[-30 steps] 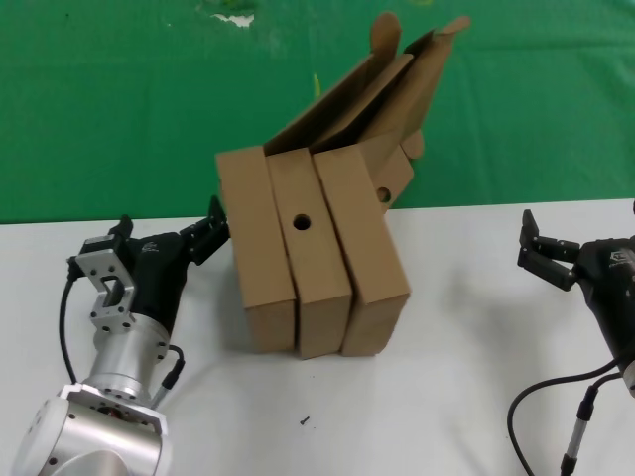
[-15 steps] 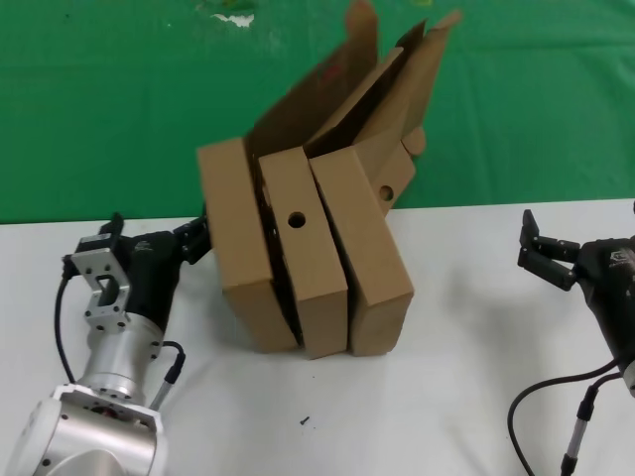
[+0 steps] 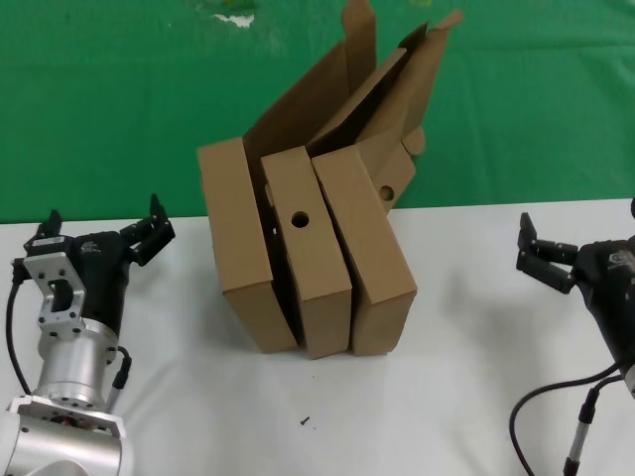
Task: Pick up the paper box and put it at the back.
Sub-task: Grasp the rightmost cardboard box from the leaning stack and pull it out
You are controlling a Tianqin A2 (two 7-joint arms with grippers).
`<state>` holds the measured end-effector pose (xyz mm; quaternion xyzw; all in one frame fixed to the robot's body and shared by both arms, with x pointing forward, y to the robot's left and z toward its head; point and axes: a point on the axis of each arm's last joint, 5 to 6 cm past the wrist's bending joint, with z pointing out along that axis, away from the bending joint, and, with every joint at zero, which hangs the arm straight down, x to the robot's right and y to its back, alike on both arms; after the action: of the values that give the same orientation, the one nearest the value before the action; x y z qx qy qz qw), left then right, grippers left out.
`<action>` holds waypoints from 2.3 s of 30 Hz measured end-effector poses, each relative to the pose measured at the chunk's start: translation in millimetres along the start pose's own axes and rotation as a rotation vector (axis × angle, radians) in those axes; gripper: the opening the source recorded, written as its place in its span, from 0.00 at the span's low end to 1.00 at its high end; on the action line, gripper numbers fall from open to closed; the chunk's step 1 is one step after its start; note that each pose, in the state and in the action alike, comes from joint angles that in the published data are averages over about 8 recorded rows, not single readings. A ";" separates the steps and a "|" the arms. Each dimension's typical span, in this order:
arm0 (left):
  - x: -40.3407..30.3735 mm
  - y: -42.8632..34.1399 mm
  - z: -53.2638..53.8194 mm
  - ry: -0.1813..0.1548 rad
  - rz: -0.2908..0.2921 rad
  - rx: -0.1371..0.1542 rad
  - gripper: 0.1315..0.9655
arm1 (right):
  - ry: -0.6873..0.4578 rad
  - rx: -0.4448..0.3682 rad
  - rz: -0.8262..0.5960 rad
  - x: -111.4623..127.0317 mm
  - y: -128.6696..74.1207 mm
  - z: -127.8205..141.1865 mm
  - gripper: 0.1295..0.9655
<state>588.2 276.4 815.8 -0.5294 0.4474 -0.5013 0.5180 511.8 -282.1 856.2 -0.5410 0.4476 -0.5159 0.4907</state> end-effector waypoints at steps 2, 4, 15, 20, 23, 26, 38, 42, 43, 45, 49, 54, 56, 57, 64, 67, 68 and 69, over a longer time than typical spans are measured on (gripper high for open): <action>-0.5 -0.3 -0.3 0.000 0.001 -0.001 1.00 | -0.022 -0.007 -0.017 2.3 0.7 -2.1 1.00; 0.1 -0.1 0.0 0.003 -0.001 -0.003 0.99 | -0.056 -0.018 -0.042 5.9 1.9 -5.4 1.00; 2.0 0.5 0.9 0.012 -0.006 -0.009 0.94 | -0.414 -0.117 -0.230 31.6 11.7 -30.8 1.00; 2.2 0.5 1.0 0.013 -0.007 -0.010 0.86 | -0.650 -0.087 -0.285 31.4 14.3 -30.9 1.00; 2.2 0.5 1.0 0.013 -0.007 -0.010 0.83 | -0.778 -0.047 -0.312 31.9 14.7 -26.6 1.00; 2.2 0.5 1.0 0.013 -0.007 -0.010 0.75 | -0.877 -0.011 -0.332 33.6 14.2 -19.0 1.00; 2.2 0.5 1.1 0.013 -0.007 -0.010 0.43 | -1.088 0.036 -0.390 44.6 15.3 19.4 0.94; 2.2 0.5 1.1 0.013 -0.007 -0.010 0.34 | -1.103 0.035 -0.394 48.0 16.7 28.7 0.88; 2.2 0.5 1.1 0.013 -0.007 -0.010 0.32 | -1.104 0.036 -0.393 48.6 16.9 30.7 0.87; 2.2 0.5 1.1 0.013 -0.007 -0.010 0.27 | -1.104 0.038 -0.391 49.5 17.2 34.6 0.84; 2.2 0.5 1.1 0.013 -0.007 -0.010 0.19 | -1.103 0.045 -0.382 49.6 17.9 41.1 0.76; 2.2 0.5 1.1 0.013 -0.007 -0.010 0.16 | -1.101 0.055 -0.366 47.7 18.4 47.9 0.63; 2.2 0.5 1.1 0.013 -0.007 -0.010 0.12 | -1.101 0.058 -0.361 46.8 18.7 50.1 0.63; 2.2 0.5 1.1 0.013 -0.007 -0.010 0.11 | -1.101 0.058 -0.359 46.3 19.0 51.2 0.63; 2.2 0.5 1.1 0.013 -0.007 -0.010 0.04 | -1.103 0.054 -0.355 43.4 22.2 57.0 0.44; 2.2 0.5 1.1 0.013 -0.007 -0.010 0.02 | -1.102 0.051 -0.353 42.5 23.1 58.7 0.37; 2.2 0.5 1.1 0.013 -0.007 -0.010 0.02 | -1.102 0.051 -0.353 42.2 23.2 59.2 0.35; 2.2 0.5 1.1 0.013 -0.007 -0.010 0.01 | -1.101 0.051 -0.352 41.9 23.3 59.7 0.32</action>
<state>589.5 274.2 815.4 -0.5302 0.4516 -0.5042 0.5106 574.7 -322.3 838.8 -0.7842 0.0170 -0.2429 0.5708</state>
